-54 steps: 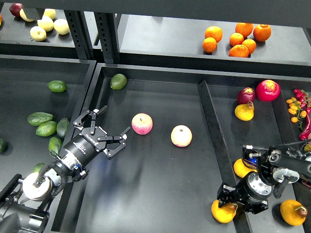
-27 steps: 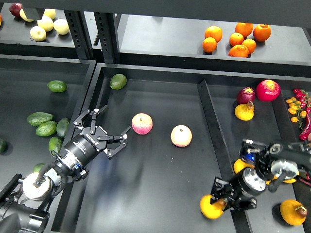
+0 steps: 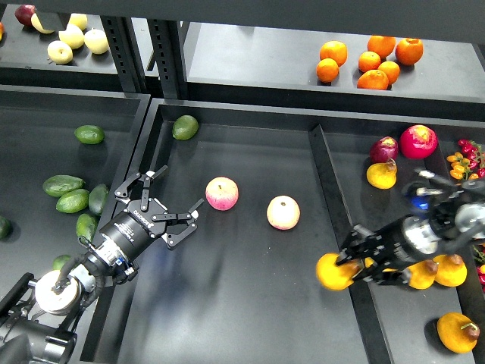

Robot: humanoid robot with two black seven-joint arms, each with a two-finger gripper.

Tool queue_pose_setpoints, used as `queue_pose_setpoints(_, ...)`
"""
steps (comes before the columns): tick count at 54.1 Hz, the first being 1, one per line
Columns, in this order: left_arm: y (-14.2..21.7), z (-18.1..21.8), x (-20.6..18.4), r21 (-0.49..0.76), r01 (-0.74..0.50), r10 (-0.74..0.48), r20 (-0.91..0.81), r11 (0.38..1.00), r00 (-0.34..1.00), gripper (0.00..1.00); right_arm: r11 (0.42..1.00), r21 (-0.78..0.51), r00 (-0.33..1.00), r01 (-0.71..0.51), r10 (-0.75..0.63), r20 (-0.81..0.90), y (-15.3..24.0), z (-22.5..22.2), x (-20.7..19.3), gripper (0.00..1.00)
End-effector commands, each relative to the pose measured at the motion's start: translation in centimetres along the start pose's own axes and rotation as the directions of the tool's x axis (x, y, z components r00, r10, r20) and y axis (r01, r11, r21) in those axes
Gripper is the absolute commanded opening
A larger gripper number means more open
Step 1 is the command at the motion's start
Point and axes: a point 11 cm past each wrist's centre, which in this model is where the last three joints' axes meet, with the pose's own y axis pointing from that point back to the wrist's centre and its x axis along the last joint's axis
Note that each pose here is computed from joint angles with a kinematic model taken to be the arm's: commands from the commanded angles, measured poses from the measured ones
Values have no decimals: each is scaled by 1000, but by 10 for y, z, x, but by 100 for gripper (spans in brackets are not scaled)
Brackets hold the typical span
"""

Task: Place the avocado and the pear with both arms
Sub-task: 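Lift the pear with the right gripper and move it toward the pear cluster, then set the pear down beside the other pears and open the right gripper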

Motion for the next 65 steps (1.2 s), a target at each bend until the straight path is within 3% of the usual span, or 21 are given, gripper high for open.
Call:
queue_pose_setpoints(1,0,0,1,0,-2,2,-1,1000,1000,99,999,-15,998,-46,46,52,18,24,16,26)
queue_pose_setpoints(14,1,-1,1,1,-4,4,-2,1000,1000,99,994,-56,986,-89,96,138,38,70,29,26)
queue_pose_setpoints(28,1,-1,1,1,-4,4,-3,1000,1000,99,991,-115,975,-74,96,202,35,114,25,27)
queue_pose_setpoints(65,2,-2,2,3,-7,7,-5,1000,1000,99,982,-184,977,-36,73,202,8,139,15,29)
